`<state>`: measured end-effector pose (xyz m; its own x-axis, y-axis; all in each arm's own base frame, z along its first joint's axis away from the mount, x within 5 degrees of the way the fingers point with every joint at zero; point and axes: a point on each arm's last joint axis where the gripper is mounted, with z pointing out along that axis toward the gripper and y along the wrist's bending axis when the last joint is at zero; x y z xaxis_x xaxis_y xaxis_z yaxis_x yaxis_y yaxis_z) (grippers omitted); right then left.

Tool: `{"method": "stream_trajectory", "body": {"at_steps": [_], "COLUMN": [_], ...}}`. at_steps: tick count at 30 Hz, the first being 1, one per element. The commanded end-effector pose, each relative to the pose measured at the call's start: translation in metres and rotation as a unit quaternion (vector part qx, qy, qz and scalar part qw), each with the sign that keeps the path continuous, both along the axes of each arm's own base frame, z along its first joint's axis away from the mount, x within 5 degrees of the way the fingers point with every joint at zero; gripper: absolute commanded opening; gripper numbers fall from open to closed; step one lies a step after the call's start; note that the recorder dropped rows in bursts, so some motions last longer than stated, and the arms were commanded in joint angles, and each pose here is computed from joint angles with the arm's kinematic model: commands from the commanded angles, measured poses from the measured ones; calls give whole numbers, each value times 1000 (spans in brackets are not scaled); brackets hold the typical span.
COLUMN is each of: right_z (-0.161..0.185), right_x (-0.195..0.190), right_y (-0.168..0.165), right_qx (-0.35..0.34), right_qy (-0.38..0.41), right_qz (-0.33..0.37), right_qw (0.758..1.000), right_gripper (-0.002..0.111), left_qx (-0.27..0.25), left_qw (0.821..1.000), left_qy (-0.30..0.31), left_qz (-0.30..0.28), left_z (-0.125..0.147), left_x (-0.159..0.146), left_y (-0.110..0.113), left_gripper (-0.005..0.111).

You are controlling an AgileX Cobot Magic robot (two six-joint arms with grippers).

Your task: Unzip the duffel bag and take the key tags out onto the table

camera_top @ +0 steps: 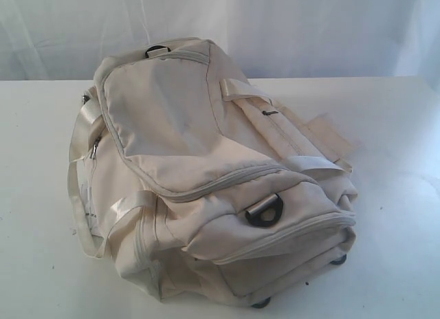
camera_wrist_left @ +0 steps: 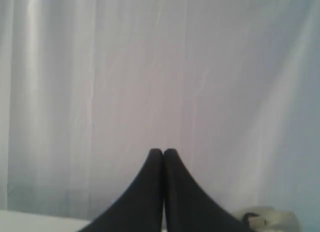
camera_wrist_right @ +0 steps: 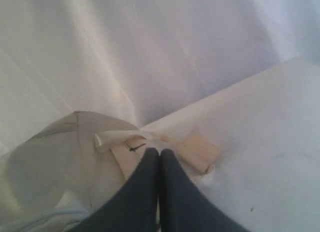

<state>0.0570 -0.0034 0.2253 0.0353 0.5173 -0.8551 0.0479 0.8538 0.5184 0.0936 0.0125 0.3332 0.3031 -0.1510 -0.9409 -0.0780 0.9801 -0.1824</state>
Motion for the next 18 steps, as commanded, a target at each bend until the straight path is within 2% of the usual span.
{"method": "stream_trajectory", "body": {"at_steps": [1,2,3,4,5,6,7,8,9,10,11,15,16,18], "right_z": [12,17,19,22,25,27,34,37,43,45,48,52,52,53], "right_x": [4,7,9,13,18,20,25,29,35,38,46,60,64,70], "right_y": [0,0,0,0,1,1,4,6,10,13,17,22,23,24], "right_qx": [-10,-13,-16,-14,-15,-24,-40,-45,-49,-55,-65,-78,-73,-68], "right_qy": [65,96,107,139,173,184,198,204,217,226,246,289,300,319], "right_qz": [6,6,8,9,14,21,40,54,82,99,133,175,180,191], "right_qw": [998,995,994,990,985,982,979,977,971,967,958,938,934,926], "right_gripper": [0,0,0,0,0,0,0,0,0,0,0,0,0,1], "left_qx": [44,48,49,69,108,129,158,168,169,168,171,172,171,170], "left_qw": [981,962,950,929,899,879,838,813,766,748,734,719,717,726], "left_qy": [188,269,308,362,418,445,483,500,536,551,560,567,565,549], "left_qz": [-5,-10,-13,-24,-69,-111,-200,-246,-313,-329,-343,-364,-371,-377], "left_z": [27,34,33,44,49,51,53,54,49,47,49,45,44,41], "left_x": [60,86,99,123,143,154,175,187,210,223,246,287,298,320], "left_y": [4,7,8,10,6,1,-8,-13,-18,-17,-16,-13,-13,-13], "left_gripper": [0,0,0,0,0,0,0,0,0,0,0,0,0,0]}}
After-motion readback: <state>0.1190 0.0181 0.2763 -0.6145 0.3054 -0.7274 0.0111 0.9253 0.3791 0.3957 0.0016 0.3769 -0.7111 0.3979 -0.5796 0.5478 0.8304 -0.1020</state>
